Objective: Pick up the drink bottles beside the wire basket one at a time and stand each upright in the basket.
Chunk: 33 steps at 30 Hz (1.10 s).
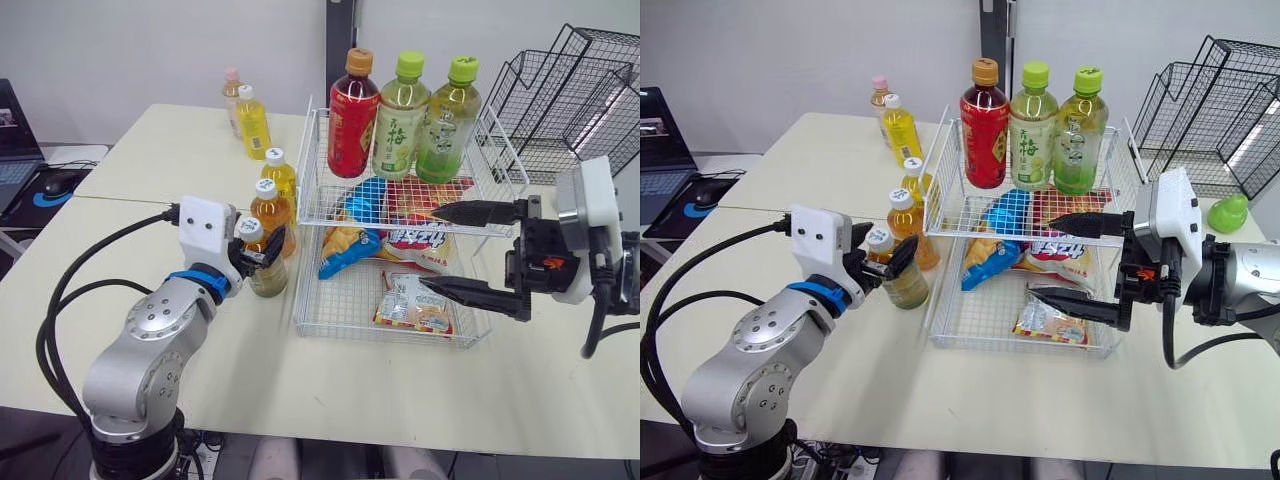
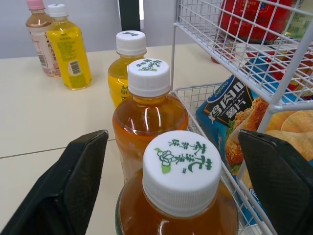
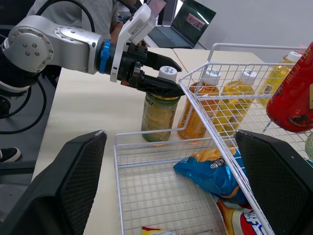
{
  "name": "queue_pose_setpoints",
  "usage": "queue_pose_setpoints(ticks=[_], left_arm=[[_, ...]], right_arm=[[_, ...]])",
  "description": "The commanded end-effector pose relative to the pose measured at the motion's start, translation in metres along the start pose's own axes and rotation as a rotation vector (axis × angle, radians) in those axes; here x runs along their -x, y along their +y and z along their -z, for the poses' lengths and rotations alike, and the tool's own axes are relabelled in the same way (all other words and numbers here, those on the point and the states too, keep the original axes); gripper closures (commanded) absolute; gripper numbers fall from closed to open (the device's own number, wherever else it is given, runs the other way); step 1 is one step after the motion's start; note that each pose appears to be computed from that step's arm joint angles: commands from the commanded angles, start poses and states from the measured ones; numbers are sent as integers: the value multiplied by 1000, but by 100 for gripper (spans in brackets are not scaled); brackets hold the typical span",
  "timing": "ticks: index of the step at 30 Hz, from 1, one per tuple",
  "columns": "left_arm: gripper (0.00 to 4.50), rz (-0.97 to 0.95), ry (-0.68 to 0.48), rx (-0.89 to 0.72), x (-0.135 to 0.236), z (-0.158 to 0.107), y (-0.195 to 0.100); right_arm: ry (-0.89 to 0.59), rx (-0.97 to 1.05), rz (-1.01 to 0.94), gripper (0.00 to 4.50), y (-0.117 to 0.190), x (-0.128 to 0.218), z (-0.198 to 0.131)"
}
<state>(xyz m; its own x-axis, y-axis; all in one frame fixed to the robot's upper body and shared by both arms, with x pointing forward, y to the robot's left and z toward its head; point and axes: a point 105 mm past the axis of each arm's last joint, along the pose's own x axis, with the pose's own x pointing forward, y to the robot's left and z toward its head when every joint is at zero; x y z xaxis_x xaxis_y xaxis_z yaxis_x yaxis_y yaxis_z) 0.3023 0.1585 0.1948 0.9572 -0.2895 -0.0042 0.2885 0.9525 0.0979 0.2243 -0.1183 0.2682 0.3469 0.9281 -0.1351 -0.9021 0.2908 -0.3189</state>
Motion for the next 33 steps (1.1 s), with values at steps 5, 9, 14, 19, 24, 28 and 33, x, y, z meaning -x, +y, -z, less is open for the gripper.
queue_pose_setpoints(ticks=[5, 9, 14, 19, 24, 28, 33], left_arm=[[262, -8, -30, -1, 2, 0, 0], [310, -4, -60, -1, 2, -6, 1], [310, 22, -107, -59, 6, -24, 12], [310, 186, -167, -50, 6, -58, 23], [310, 372, -88, -107, 15, -76, 31], [310, 471, -79, -116, 18, -114, 41], [310, 525, -124, -131, 18, -171, 49]], right_arm=[[-21, 42, 5, 0, 2, 0, -10], [-12, 52, 32, 0, 0, 3, -10], [7, 57, 66, 0, -2, 10, -8], [18, 65, 113, 0, -7, 19, -8], [38, 65, 140, 0, -6, 30, -6], [63, 67, 178, 0, -9, 41, -2], [74, 65, 198, 0, -9, 45, 0]])
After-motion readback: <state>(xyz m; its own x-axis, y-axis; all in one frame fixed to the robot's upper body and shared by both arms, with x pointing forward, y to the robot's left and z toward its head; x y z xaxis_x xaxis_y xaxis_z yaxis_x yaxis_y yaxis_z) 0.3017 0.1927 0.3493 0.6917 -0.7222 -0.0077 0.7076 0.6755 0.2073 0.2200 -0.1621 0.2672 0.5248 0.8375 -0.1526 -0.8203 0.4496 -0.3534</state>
